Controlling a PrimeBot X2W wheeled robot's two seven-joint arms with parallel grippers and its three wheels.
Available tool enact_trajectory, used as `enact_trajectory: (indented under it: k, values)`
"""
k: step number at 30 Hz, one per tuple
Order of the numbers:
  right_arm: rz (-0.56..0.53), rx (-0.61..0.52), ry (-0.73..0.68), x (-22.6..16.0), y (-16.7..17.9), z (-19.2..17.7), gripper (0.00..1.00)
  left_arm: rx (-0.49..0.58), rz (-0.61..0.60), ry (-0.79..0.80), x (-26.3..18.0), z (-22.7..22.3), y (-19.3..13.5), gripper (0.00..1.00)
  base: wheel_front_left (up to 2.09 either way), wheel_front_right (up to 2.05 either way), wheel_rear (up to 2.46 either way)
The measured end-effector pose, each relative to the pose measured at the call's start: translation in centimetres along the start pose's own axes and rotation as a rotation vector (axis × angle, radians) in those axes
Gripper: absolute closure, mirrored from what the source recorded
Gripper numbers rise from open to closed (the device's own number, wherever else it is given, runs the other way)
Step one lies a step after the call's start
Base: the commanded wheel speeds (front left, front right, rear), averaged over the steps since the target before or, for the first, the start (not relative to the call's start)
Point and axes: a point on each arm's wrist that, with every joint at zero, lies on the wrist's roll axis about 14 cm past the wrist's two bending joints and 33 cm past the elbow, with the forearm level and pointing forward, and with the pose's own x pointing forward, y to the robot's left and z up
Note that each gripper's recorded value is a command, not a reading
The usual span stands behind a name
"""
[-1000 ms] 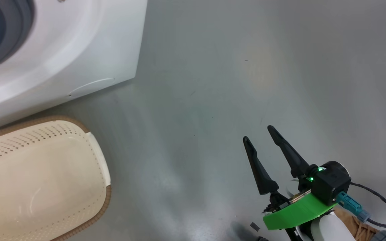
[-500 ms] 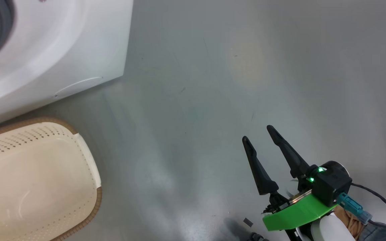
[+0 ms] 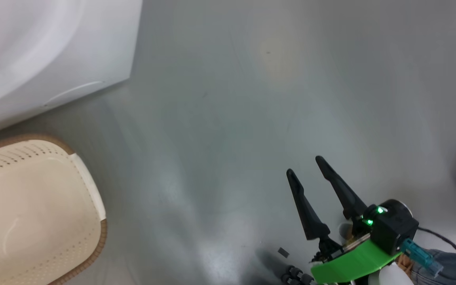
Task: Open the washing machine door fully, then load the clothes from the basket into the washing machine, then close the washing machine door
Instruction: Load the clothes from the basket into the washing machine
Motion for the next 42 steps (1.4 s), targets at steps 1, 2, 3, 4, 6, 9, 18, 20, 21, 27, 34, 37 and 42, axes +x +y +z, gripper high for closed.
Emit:
enact_trajectory:
  k: [1, 2, 3, 4, 6, 9, 18, 20, 21, 27, 34, 37, 42]
  values:
    - [-0.008, 0.004, 0.013, -0.2, -0.1, -0.4, 0.0, -0.026, 0.005, -0.021, 0.3, 0.4, 0.0, 1.0, 0.0, 0.0, 0.0]
    - [-0.014, 0.005, 0.025, -0.4, -0.2, -0.7, 0.0, -0.055, 0.01, -0.036, 0.6, 0.7, 0.0, 1.0, 0.0, 0.0, 0.0]
    - [-0.019, 0.005, 0.035, -0.6, -0.3, -1.0, 0.0, -0.08, 0.016, -0.045, 0.9, 0.9, -0.1, 1.0, 0.0, 0.0, 0.0]
    - [-0.027, 0.002, 0.038, -0.6, -0.5, -1.1, 0.0, -0.124, 0.022, -0.064, 1.4, 1.0, -0.2, 1.0, 0.0, 0.0, 0.0]
    - [-0.038, 0.006, 0.041, -0.7, -0.8, -1.1, 0.0, -0.167, 0.019, -0.089, 1.7, 1.2, -0.4, 1.0, 0.0, 0.0, 0.0]
    - [-0.053, 0.01, 0.058, -1.2, -1.0, -1.6, 0.0, -0.194, 0.021, -0.126, 2.1, 1.6, -0.5, 1.0, 0.0, 0.0, 0.0]
    - [-0.081, 0.009, 0.078, -1.7, -1.6, -2.1, 0.0, -0.208, -0.051, -0.037, 2.4, -0.8, -1.7, 1.0, 0.0, 0.0, 0.0]
    - [-0.078, 0.015, 0.078, -1.7, -1.5, -2.1, 0.0, -0.222, -0.074, -0.008, 2.4, -1.2, -2.0, 0.8, 0.0, 0.0, 0.0]
    - [-0.077, 0.015, 0.079, -1.6, -1.5, -2.2, 0.0, -0.239, -0.082, -0.002, 2.5, -1.1, -2.2, 0.63, 0.0, 0.0, 0.0]
    - [-0.054, 0.02, 0.075, -1.2, -0.8, -2.2, 0.0, -0.313, -0.107, 0.0, 2.6, 0.2, -3.4, 0.0, 0.0, 0.0, 0.0]
    - [-0.033, 0.021, 0.055, -0.4, -0.5, -1.7, 0.0, -0.327, -0.107, -0.02, 2.1, 1.4, -4.2, 0.0, 0.0, 0.0, 0.0]
    - [-0.015, 0.025, 0.034, 0.0, -0.1, -1.2, 0.0, -0.346, -0.102, -0.041, 1.4, 2.5, -4.6, 0.0, 0.0, 0.0, 0.0]
    - [0.012, 0.033, -0.001, 0.4, 0.5, -0.2, 0.0, -0.377, -0.112, -0.036, -0.7, 2.6, -5.5, 0.0, 0.0, 0.0, 0.0]
